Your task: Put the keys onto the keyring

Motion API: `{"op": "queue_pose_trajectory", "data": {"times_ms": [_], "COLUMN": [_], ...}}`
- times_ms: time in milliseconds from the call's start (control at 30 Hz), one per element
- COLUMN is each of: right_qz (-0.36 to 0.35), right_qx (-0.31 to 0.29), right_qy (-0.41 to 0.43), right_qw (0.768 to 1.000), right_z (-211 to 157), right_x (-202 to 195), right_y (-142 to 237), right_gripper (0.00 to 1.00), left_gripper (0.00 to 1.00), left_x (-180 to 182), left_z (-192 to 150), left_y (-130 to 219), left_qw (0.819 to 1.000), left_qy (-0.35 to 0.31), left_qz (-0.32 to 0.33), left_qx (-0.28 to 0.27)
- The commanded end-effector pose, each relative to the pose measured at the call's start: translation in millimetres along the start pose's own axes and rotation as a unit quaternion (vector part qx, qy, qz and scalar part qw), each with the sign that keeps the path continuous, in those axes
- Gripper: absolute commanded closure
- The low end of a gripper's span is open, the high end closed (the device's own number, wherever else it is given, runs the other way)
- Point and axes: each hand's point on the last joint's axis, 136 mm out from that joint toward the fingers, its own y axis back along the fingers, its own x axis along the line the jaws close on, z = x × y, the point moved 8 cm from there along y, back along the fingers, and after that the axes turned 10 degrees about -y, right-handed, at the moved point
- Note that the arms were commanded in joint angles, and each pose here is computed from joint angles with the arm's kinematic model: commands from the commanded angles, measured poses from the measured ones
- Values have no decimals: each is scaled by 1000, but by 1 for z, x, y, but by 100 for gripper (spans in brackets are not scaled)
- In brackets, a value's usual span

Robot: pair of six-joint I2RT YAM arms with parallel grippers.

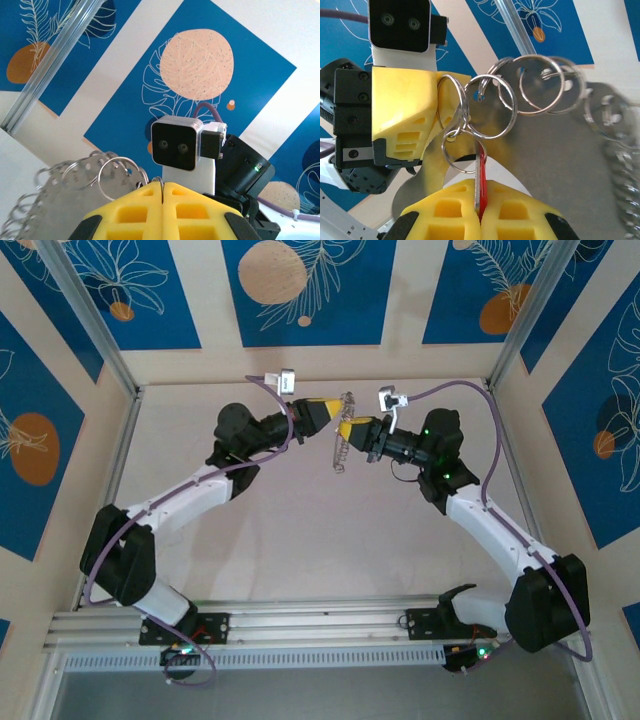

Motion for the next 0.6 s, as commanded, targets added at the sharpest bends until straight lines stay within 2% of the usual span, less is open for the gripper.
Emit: {"op": "queue_pose_trajectory", "data": {"times_ms": [0,133,467,567], "right_qz": [8,23,6,-3], "right_qx": [-16,27,27,18], "right_qy": [2,7,5,1], "right_qw": [1000,999,1000,1000], "right_z": [5,-3,0,1], "right_x": [8,15,11,9], "right_y": [-4,-17,-7,-1], "right_gripper": [100,100,100,92], "left_gripper": [100,100,100,100], "left_x": [-25,-25,-23,-23], "left_z": [18,16,15,15], "left_y": [2,-2,-5,-6], "left_qw": [998,998,998,999], "left_qy": [-25,-23,-22,-20], "left_qz": [-30,-34,-32,-32], "left_qx": [-46,-41,-40,-39]}}
